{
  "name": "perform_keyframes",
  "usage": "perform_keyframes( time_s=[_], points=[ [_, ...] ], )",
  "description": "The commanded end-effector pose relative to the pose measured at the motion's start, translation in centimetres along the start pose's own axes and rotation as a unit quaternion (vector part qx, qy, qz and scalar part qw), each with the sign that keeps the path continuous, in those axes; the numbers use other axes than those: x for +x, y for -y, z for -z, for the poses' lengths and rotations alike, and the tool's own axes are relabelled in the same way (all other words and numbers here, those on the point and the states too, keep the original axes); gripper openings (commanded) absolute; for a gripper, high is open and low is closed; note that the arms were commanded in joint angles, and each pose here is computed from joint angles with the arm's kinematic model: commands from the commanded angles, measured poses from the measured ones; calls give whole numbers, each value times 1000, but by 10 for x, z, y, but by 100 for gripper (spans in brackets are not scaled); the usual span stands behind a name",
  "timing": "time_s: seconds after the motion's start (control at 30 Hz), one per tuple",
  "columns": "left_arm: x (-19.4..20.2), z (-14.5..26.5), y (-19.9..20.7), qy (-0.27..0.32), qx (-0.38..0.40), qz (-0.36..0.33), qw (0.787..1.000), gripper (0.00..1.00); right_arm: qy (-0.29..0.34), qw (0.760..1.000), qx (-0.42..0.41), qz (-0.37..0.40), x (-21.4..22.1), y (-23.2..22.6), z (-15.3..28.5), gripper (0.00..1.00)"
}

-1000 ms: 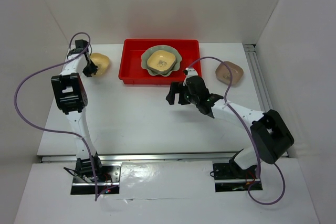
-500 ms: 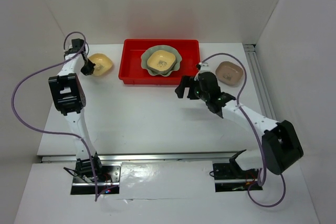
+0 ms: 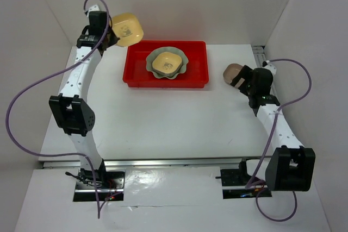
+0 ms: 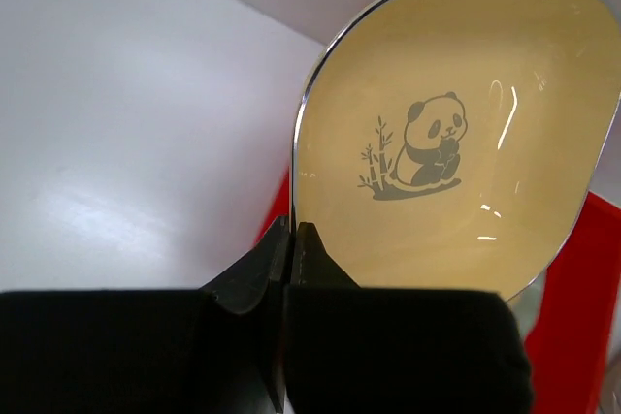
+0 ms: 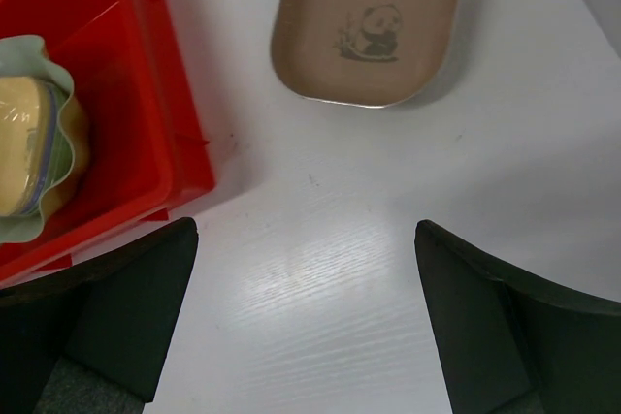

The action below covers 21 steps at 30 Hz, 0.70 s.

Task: Place the plates into the plastic bin on the countertop

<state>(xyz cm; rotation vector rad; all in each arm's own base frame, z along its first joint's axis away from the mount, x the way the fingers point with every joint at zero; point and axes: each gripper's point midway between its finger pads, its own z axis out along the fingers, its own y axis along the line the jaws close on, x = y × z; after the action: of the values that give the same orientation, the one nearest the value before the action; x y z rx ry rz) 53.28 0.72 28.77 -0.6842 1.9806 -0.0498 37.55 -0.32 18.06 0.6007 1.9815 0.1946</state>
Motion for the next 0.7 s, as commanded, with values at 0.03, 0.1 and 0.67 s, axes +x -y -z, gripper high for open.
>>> perform_keyframes(
  time_s=[0.03,0.1,0.67],
  points=[
    [25,-9,86,-31,174,-106,979,0,4,999,31,-21,-10,34,-4,100],
    [45,-20,115,-42,215,-152,964,0,3,999,40,-35,-19,46,-10,100],
    [138,-87,171,-84,379,-256,885,0,-7,998,37,-45,-21,50,-38,100]
  ],
)
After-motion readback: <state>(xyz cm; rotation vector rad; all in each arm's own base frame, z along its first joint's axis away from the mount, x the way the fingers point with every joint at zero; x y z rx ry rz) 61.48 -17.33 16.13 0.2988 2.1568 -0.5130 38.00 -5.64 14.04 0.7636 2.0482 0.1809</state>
